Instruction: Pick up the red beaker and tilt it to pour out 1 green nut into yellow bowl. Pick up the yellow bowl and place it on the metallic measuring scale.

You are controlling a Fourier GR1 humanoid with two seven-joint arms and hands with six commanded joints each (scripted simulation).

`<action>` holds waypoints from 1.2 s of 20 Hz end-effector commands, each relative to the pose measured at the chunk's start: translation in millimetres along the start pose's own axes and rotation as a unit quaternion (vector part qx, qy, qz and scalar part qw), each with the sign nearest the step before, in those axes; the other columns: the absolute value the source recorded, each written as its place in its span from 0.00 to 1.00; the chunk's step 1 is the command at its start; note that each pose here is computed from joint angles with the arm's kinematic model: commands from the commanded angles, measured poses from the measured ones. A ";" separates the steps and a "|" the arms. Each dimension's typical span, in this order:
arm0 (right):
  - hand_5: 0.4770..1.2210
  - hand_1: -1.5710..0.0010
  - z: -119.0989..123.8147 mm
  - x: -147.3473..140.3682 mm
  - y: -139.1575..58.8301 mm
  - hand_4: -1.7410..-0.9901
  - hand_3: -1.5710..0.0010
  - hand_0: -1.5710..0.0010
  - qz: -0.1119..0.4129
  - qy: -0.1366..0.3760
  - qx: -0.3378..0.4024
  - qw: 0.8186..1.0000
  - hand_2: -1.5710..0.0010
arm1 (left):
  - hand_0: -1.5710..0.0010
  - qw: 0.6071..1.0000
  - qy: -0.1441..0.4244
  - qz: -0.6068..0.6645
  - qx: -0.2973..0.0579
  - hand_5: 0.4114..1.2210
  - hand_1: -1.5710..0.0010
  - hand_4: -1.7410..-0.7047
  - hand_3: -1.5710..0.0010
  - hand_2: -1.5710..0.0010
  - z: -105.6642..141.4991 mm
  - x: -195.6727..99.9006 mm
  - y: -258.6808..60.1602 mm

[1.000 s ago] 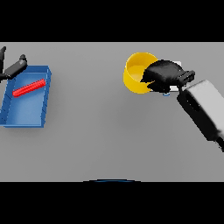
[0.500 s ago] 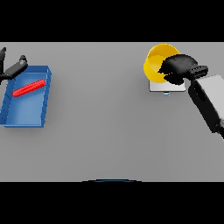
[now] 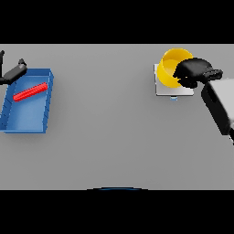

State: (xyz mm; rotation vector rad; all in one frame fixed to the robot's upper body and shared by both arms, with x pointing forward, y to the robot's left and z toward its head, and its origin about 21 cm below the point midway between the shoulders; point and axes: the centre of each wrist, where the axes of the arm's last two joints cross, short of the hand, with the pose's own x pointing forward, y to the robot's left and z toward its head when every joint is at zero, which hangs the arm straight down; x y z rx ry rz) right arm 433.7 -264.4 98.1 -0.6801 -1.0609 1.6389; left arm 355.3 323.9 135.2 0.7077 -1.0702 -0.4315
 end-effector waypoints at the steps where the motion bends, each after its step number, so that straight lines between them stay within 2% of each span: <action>1: 1.00 0.23 -0.4 -1.8 2.6 0.01 0.01 0.11 -0.002 -0.002 0.001 1.000 0.16 | 1.00 1.000 0.003 0.001 0.000 0.46 1.00 0.87 1.00 1.00 -0.3 3.3 2.1; 2: 1.00 0.23 -0.4 -5.3 3.5 0.01 0.01 0.11 -0.004 -0.002 0.001 1.000 0.16 | 1.00 1.000 0.002 0.004 0.001 0.45 1.00 0.87 1.00 1.00 -1.3 0.8 2.5; 4: 1.00 0.22 -4.8 -1.2 8.0 0.02 0.02 0.10 -0.014 0.003 -0.001 1.000 0.11 | 1.00 1.000 0.002 0.002 -0.001 0.44 1.00 0.87 1.00 1.00 -2.5 -2.5 2.1; 5: 1.00 0.25 -4.0 -4.7 5.5 0.09 0.02 0.11 -0.021 -0.003 -0.001 1.000 0.18 | 1.00 1.000 0.000 0.004 -0.001 0.45 1.00 0.87 1.00 1.00 -1.5 -0.5 3.5; 6: 1.00 0.27 -1.6 -7.1 4.4 0.13 0.12 0.10 -0.023 0.002 0.003 1.000 0.25 | 1.00 1.000 -0.001 0.003 -0.002 0.45 1.00 0.87 1.00 1.00 -2.7 -1.4 1.6; 8: 0.82 0.42 -3.7 -5.3 3.7 0.19 0.30 0.24 -0.037 0.012 0.014 0.999 0.42 | 1.00 1.000 -0.002 0.007 -0.002 0.45 1.00 0.86 1.00 1.00 -3.9 1.0 1.7; 10: 0.69 0.56 -4.3 -4.5 1.7 0.24 0.44 0.40 -0.044 0.019 0.019 0.999 0.57 | 1.00 1.000 -0.003 0.010 -0.003 0.44 1.00 0.86 1.00 1.00 -5.2 -1.3 2.4; 12: 0.60 0.67 -4.5 -5.4 1.5 0.27 0.54 0.55 -0.051 0.020 0.026 0.998 0.67 | 1.00 1.000 0.004 0.003 -0.004 0.44 1.00 0.86 1.00 1.00 -4.9 0.1 0.2; 15: 0.52 0.82 -4.3 -6.7 4.5 0.32 0.64 0.76 -0.051 0.026 0.036 0.998 0.78 | 1.00 1.000 -0.006 0.005 0.000 0.44 1.00 0.86 1.00 1.00 -5.7 -0.2 0.0; 19: 0.46 0.93 -3.4 -9.1 0.4 0.38 0.75 0.90 -0.034 0.028 0.042 0.998 0.88 | 1.00 1.000 -0.007 0.009 -0.003 0.45 1.00 0.85 1.00 1.00 -2.2 3.3 1.0; 24: 0.43 0.98 -0.9 -11.4 4.6 0.44 0.83 0.97 -0.027 0.021 0.046 0.998 0.96 | 1.00 1.000 -0.006 0.005 0.005 0.44 1.00 0.86 1.00 1.00 -1.4 2.2 -0.5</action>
